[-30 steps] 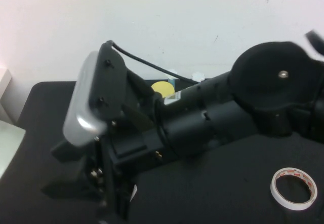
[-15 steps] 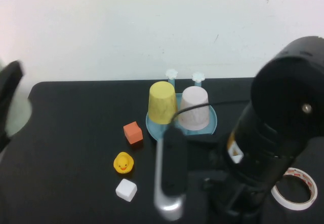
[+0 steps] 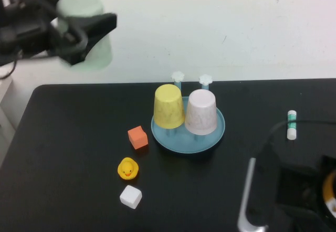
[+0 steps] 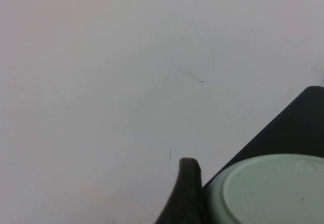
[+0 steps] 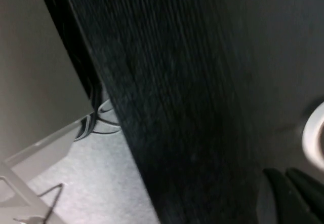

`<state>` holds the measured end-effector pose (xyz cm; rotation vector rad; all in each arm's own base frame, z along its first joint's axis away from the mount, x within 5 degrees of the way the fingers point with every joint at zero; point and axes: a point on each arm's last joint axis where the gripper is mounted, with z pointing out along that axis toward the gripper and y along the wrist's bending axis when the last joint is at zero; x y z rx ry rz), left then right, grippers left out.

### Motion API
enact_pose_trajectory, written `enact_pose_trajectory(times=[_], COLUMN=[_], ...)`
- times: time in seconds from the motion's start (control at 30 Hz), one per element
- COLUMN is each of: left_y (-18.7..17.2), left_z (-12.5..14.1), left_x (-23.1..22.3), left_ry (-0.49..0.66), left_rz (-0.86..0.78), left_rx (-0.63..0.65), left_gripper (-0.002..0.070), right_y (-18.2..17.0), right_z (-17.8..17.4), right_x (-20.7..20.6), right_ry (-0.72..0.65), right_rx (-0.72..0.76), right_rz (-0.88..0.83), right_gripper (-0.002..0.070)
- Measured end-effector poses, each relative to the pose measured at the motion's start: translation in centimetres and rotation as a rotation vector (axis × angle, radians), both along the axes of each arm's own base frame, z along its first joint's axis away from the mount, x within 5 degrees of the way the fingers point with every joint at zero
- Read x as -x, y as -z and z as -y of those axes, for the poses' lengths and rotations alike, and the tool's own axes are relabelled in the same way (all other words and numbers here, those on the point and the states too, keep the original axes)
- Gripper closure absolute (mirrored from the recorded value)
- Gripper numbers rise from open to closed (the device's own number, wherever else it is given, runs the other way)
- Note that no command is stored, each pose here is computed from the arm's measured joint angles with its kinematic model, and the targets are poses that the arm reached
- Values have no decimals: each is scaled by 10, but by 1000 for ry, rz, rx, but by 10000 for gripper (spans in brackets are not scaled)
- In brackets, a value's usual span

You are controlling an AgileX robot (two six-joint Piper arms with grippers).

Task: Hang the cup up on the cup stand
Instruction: Place the cup on the cup holder

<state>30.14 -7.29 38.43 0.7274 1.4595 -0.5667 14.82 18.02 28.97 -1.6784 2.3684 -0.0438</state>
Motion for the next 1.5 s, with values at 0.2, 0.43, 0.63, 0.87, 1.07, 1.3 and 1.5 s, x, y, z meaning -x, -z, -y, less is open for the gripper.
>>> enact_pose_trajectory(times=[0.2, 0.43, 0.63, 0.87, 1.07, 1.3, 1.5], left_y=[12, 45, 89, 132, 161, 166, 164], left_z=[27, 84, 123, 138, 142, 142, 142], left_x=[-64, -113, -148, -184, -196, -197, -198], left_ry=[88, 185, 196, 199, 203, 200, 199], left_rz=[26, 147, 148, 169, 130, 123, 129], left_rx=[-38, -169, -231, -273, -281, -284, -283], left_gripper=[120, 120, 120, 120, 120, 120, 121], right_y=[4, -6, -13, -16, -16, -16, -16], right_z=[18, 32, 39, 43, 44, 44, 45], right_x=[14, 24, 30, 32, 33, 33, 33], right_ry=[108, 219, 266, 282, 286, 286, 289], right_rx=[-24, -67, -102, -111, -102, -99, -92], right_rz=[-12, -12, -4, -6, -7, -6, -10], right_gripper=[671, 671, 671, 671, 671, 675, 675])
